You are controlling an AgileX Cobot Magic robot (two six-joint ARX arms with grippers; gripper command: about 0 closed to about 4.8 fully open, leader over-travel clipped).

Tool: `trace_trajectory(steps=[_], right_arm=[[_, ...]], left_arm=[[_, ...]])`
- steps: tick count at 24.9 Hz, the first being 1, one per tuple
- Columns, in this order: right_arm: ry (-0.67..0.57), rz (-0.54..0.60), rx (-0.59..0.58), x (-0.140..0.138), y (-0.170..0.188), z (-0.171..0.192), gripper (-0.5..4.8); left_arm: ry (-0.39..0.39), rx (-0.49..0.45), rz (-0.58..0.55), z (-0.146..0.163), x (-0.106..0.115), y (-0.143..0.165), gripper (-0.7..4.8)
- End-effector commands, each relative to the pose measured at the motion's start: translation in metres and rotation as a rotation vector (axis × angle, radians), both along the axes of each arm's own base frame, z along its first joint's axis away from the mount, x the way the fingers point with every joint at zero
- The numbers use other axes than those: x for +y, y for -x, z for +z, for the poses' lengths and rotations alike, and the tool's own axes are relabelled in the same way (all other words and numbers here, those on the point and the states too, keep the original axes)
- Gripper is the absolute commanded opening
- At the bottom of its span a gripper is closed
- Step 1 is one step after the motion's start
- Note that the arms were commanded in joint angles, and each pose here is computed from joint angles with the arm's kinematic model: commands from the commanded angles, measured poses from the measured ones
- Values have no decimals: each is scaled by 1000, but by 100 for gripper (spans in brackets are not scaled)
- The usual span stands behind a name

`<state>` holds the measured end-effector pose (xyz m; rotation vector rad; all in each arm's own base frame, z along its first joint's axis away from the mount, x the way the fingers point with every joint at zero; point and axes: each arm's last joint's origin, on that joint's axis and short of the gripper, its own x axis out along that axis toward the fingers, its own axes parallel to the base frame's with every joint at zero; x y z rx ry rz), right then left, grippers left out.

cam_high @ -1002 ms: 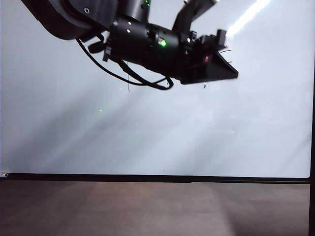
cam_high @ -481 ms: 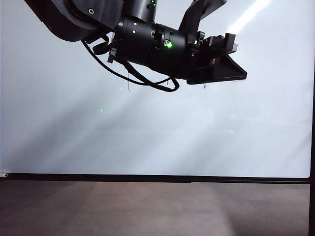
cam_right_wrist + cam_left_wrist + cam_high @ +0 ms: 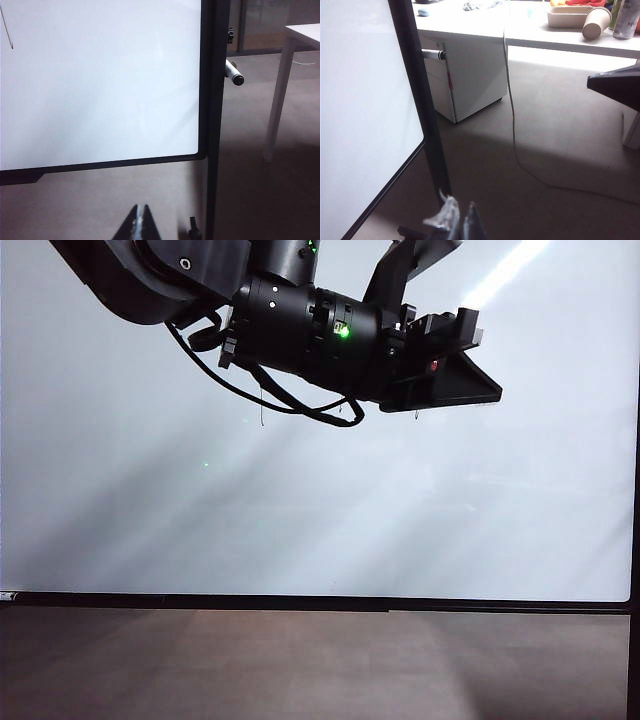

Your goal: Reach to the right to find the marker pen, pick it up, and write the answer to the math problem on the whiteboard.

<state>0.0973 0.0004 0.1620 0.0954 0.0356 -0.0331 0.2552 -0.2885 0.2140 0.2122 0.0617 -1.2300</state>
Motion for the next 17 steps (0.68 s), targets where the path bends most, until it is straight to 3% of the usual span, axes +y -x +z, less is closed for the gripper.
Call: trace_trajectory(steps=[1,3,5,8,9,12,14,17], right_arm=[[-87,46,-32,2,0,2,-1],[-93,25,-136,1,0,12,-1],[-136,-84,-321,-3,5,34,-1],[-205,-301,-593,-10,28,94,-1],[-207,-318,-660,-11,33,111,-1],[-52,-380,-912,-11,40,179,4],[-20,-400,-1026,-10,31,217,5],[-21,-380,-1016,-9,-5,255,3]], left_arm=[[15,-21,-1,5,1,-1,27],[15,-21,-1,5,1,-1,27],[15,-21,-1,5,1,-1,27],[15,-21,-2,5,0,-1,27],[15,-21,-2,5,0,-1,27],[15,-21,-1,5,1,-1,27],[15,-21,-2,5,1,-1,27],[14,-21,-2,4,0,-1,27]])
